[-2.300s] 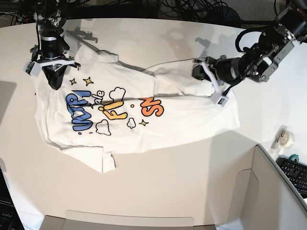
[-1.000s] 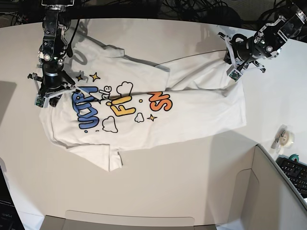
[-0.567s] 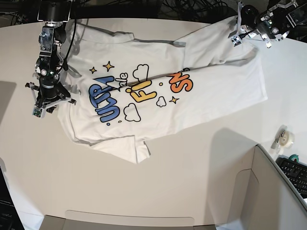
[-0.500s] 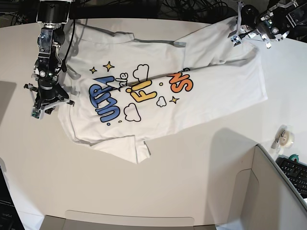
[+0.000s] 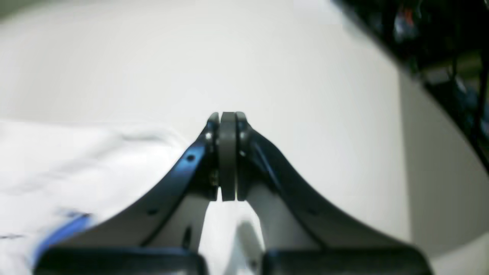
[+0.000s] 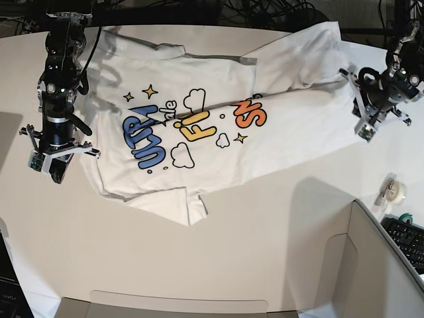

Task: Layout the t-shirt on the table in an organized manner, then fold the t-shirt properly
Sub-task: 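Grasp the shirt edges with both grippers and pull them apart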

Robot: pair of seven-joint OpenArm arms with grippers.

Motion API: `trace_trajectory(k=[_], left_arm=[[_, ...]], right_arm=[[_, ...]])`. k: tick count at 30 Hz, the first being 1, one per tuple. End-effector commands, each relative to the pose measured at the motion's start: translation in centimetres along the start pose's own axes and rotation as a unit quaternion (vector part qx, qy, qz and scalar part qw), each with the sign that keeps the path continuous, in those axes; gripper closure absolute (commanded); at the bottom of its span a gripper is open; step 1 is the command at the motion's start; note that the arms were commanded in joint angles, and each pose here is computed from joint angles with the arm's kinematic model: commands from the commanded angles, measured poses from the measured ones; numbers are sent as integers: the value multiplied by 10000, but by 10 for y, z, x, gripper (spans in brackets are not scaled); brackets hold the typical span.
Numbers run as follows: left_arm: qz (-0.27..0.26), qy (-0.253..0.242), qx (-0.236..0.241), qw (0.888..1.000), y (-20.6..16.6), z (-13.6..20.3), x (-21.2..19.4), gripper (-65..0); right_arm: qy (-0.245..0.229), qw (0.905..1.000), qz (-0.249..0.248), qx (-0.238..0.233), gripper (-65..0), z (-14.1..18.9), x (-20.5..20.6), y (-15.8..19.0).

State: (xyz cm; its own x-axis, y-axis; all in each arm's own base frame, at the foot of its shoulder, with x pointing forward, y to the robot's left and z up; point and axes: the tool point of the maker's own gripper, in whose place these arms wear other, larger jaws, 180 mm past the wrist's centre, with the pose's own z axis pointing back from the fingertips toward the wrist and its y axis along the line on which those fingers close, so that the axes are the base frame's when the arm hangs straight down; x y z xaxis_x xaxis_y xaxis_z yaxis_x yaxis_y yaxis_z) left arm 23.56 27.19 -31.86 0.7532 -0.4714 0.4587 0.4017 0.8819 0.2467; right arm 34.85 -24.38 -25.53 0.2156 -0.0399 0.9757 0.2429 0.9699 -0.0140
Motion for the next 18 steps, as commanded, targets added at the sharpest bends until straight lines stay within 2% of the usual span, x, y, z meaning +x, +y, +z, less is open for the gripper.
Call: trace_trajectory(k=[1, 5, 8, 13, 18], left_arm=[[37, -110, 52, 9999, 5, 3, 7, -8], [108, -362, -350, 9987, -15, -9, 17, -8], [598, -263, -451, 9968, -17, -28, 11, -7], [1096, -293, -305, 9931, 6, -48, 19, -7], [1358, 42, -271, 9904, 22, -76, 11, -7]], right_arm=[[-228, 9995, -53, 219, 0, 6, 13, 17], [-26, 9952, -61, 981, 0, 14, -3, 71], [316, 9910, -77, 1296, 0, 3, -28, 102], [920, 9861, 46, 1385, 0, -21, -72, 118], [1511, 9808, 12, 1232, 0, -41, -113, 118]])
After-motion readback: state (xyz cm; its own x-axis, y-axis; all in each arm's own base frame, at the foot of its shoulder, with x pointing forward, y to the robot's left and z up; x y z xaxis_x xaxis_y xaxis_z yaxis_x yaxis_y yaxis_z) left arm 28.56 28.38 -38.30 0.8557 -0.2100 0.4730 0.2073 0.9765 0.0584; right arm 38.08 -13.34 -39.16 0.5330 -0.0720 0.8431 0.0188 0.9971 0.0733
